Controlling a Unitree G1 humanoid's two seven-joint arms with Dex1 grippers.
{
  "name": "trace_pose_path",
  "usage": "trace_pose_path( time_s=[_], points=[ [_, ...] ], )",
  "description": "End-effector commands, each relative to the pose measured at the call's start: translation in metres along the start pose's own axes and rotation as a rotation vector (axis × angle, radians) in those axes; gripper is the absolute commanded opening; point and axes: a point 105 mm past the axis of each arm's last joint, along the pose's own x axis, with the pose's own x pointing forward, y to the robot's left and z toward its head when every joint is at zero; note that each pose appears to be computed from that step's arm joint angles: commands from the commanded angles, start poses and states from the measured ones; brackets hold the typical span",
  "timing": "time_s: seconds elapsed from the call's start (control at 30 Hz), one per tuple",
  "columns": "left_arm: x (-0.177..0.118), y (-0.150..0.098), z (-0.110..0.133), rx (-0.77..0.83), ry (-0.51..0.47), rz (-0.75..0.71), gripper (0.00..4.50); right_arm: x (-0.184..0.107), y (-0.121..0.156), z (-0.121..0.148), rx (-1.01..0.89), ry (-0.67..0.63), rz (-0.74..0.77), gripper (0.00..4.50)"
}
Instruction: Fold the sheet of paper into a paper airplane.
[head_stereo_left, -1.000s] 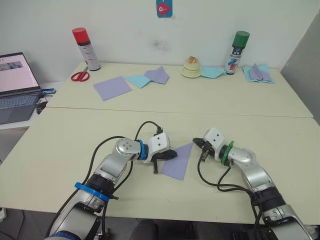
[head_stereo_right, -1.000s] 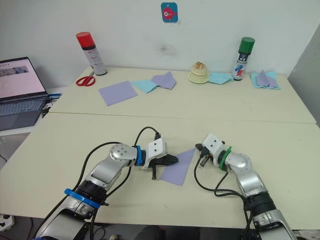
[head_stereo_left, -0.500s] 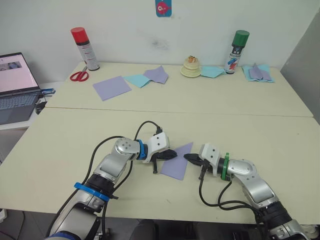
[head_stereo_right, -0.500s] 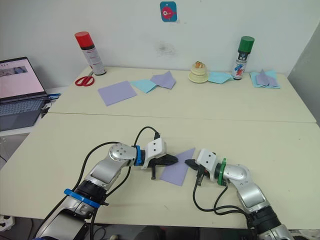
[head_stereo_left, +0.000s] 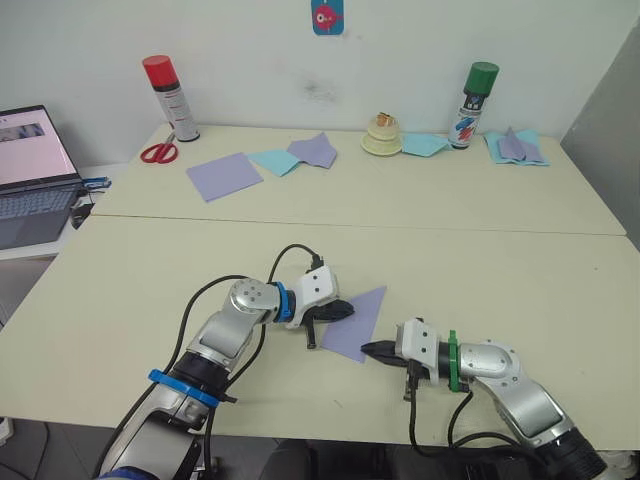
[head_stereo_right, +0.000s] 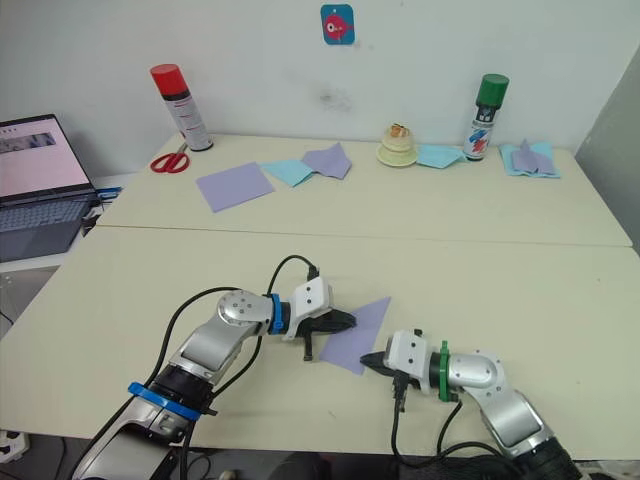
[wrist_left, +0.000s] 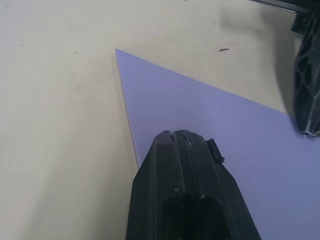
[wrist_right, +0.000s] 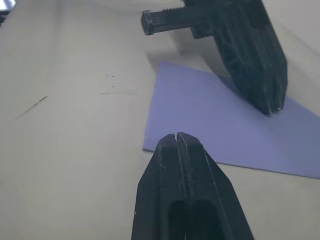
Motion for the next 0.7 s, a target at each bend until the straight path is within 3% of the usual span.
trace_pose_path(
  time_s=[0.03,0.27,0.47,0.63,0.7],
  points=[
    [0.005,-0.010,-0.025,-0.072,0.078,-0.022,0.02,0.006,0.033,-0.012,0.050,0.041,0.145,0.00],
    [0.005,-0.007,-0.020,-0.076,0.058,-0.013,0.02,0.002,0.006,0.013,0.003,-0.037,0.025,0.00],
    [-0.008,-0.002,0.026,-0.055,-0.117,-0.027,0.02,-0.022,-0.024,0.060,0.015,-0.122,-0.070,0.00],
    [-0.038,0.007,0.059,0.040,-0.186,-0.018,0.02,-0.047,-0.042,0.078,-0.010,-0.109,-0.122,0.00],
    [-0.052,0.015,0.062,0.093,-0.158,0.010,0.02,-0.055,-0.046,0.080,-0.011,-0.088,-0.133,0.00]
  ],
)
